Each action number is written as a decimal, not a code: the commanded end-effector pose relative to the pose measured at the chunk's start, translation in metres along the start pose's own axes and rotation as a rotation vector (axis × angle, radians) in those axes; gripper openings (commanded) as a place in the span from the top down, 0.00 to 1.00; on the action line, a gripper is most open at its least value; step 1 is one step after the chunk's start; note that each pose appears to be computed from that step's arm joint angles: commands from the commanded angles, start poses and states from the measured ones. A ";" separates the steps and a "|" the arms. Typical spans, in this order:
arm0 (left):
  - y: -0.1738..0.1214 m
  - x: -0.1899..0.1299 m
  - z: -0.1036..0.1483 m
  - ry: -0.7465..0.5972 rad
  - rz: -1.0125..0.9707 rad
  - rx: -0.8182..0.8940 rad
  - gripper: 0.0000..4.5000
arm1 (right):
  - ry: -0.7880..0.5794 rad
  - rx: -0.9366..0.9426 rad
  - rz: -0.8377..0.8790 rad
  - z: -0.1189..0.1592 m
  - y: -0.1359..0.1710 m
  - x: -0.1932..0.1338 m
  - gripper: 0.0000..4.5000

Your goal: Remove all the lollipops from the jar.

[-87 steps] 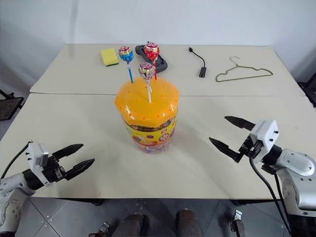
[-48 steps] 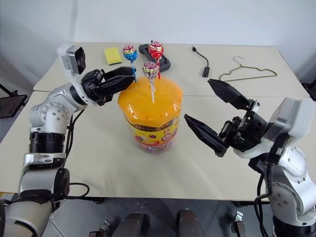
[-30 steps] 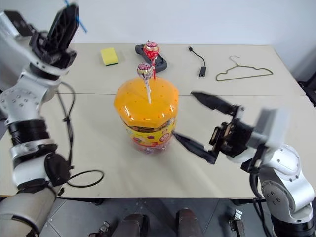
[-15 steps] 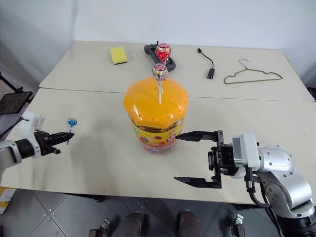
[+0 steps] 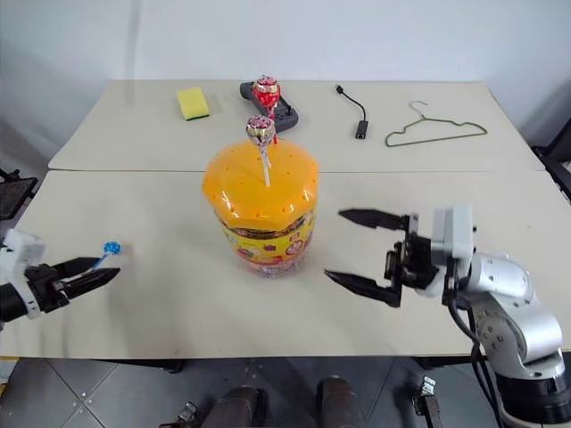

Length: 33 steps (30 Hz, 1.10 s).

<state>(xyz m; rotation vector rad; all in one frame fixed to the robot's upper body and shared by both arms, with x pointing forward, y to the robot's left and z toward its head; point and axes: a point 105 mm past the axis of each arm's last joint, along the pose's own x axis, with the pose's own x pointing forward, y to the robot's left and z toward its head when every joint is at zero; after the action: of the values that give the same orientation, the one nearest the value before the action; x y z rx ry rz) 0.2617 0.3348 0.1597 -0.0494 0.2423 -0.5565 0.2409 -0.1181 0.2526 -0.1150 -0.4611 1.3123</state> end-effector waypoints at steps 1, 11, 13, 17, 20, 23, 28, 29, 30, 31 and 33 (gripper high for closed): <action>-0.021 -0.004 0.046 -0.227 -0.174 0.080 0.06 | -0.065 0.015 -0.014 0.017 -0.007 0.023 0.00; -0.104 0.002 0.117 -0.638 -0.638 0.006 0.06 | -0.019 -0.023 0.038 0.011 -0.014 0.066 0.00; -0.114 0.005 0.135 -0.769 -0.696 0.010 0.06 | 0.008 -0.024 0.060 0.005 -0.012 0.075 0.00; -0.131 0.013 0.123 -0.648 -0.809 0.008 0.06 | 0.054 0.033 0.044 0.001 -0.017 0.079 0.00; -0.128 0.017 0.115 -0.595 -0.813 -0.001 0.05 | 0.046 0.040 0.032 0.000 -0.021 0.080 0.09; -0.125 0.019 0.113 -0.583 -0.797 0.022 0.05 | 0.040 0.042 0.035 0.000 -0.020 0.081 0.27; -0.127 0.021 0.114 -0.606 -0.817 0.051 0.05 | 0.043 0.027 0.027 0.000 -0.021 0.083 0.65; -0.128 0.022 0.114 -0.608 -0.825 0.054 0.05 | 0.042 0.022 0.026 0.001 -0.021 0.084 0.74; -0.129 0.022 0.115 -0.610 -0.829 0.058 0.05 | 0.041 0.019 0.026 0.001 -0.022 0.084 0.81; -0.130 0.023 0.116 -0.620 -0.834 0.050 0.05 | 0.038 0.018 0.027 0.002 -0.022 0.084 0.89; -0.130 0.024 0.117 -0.632 -0.837 0.041 0.05 | 0.007 0.011 0.030 0.007 -0.023 0.084 0.98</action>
<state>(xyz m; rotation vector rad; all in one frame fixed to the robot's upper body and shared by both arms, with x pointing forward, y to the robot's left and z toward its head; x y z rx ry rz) 0.2442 0.2090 0.2750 -0.3067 -0.3936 -1.3349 0.2743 -0.0452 0.2845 -0.1161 -0.4235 1.3459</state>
